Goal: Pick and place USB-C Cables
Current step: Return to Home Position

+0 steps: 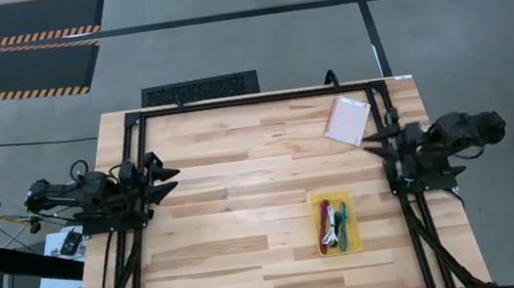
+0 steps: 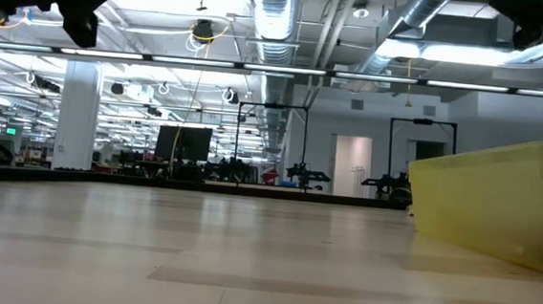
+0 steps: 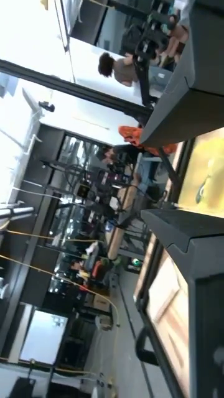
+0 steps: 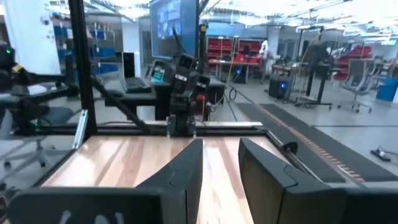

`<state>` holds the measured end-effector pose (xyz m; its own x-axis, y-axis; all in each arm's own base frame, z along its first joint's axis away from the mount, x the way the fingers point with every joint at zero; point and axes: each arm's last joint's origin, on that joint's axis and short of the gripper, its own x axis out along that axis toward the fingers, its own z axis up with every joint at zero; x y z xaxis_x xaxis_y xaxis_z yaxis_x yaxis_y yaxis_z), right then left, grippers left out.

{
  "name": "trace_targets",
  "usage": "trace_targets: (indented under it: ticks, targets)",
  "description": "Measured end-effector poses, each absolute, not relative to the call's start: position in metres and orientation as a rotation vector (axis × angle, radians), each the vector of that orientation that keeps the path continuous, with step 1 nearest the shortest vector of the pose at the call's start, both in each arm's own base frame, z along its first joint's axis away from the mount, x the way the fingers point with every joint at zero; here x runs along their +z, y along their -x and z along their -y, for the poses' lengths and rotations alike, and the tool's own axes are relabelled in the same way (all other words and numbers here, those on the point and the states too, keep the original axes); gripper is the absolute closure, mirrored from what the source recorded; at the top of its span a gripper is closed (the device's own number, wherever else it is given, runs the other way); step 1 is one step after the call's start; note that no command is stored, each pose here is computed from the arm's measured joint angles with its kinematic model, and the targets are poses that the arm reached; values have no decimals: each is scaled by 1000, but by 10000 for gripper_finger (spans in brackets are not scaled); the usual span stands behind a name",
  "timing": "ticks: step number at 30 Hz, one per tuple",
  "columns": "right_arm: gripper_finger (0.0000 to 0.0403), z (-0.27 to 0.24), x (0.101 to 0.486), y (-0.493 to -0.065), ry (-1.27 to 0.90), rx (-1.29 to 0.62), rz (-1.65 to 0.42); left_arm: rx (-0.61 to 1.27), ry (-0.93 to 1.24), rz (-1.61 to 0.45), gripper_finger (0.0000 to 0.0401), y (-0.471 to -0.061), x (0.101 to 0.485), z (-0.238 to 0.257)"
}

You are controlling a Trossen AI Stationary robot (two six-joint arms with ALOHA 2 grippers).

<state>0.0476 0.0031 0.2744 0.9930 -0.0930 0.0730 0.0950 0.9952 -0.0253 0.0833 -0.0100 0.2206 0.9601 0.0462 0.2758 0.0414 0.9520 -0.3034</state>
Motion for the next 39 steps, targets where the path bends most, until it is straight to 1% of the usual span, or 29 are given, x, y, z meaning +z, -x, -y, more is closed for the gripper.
trace_targets:
  ticks: [3, 5, 7, 9, 12, 14, 17, 25, 27, 32, 35, 39]
  targets:
    - [276, -6, 258, -57, 66, -98, 24, -12, 306, 260, 239, -84, 219, 11]
    - [276, -7, 253, -61, 50, -98, 62, -20, 309, 250, 239, -86, 216, 11]
    - [276, -9, 244, -66, 41, -98, 78, -21, 318, 244, 239, -88, 206, 12]
    - [276, -11, 230, -72, 55, -96, 41, -20, 322, 238, 239, -92, 193, 12]
    - [276, -12, 219, -78, 65, -113, 65, 0, 335, 197, 239, -94, 185, 12]
    - [276, -12, 212, -81, 83, -149, 67, 6, 338, 174, 239, -95, 183, 12]
    - [276, -10, 210, -83, 105, -207, 102, -23, 314, 198, 239, -94, 185, 13]
    - [276, -7, 178, -92, 148, -255, 18, -43, 238, 153, 239, -95, 181, 14]
    - [276, -6, 176, -94, 156, -274, 62, -86, 231, 126, 239, -95, 179, 16]
    - [276, -2, 177, -94, 192, -320, 77, -182, 232, 101, 239, -95, 177, 18]
    - [276, 1, 185, -93, 97, -353, 171, -142, 235, 107, 239, -95, 177, 17]
    - [276, 4, 185, -93, 64, -385, 176, -99, 235, 97, 239, -95, 176, 16]
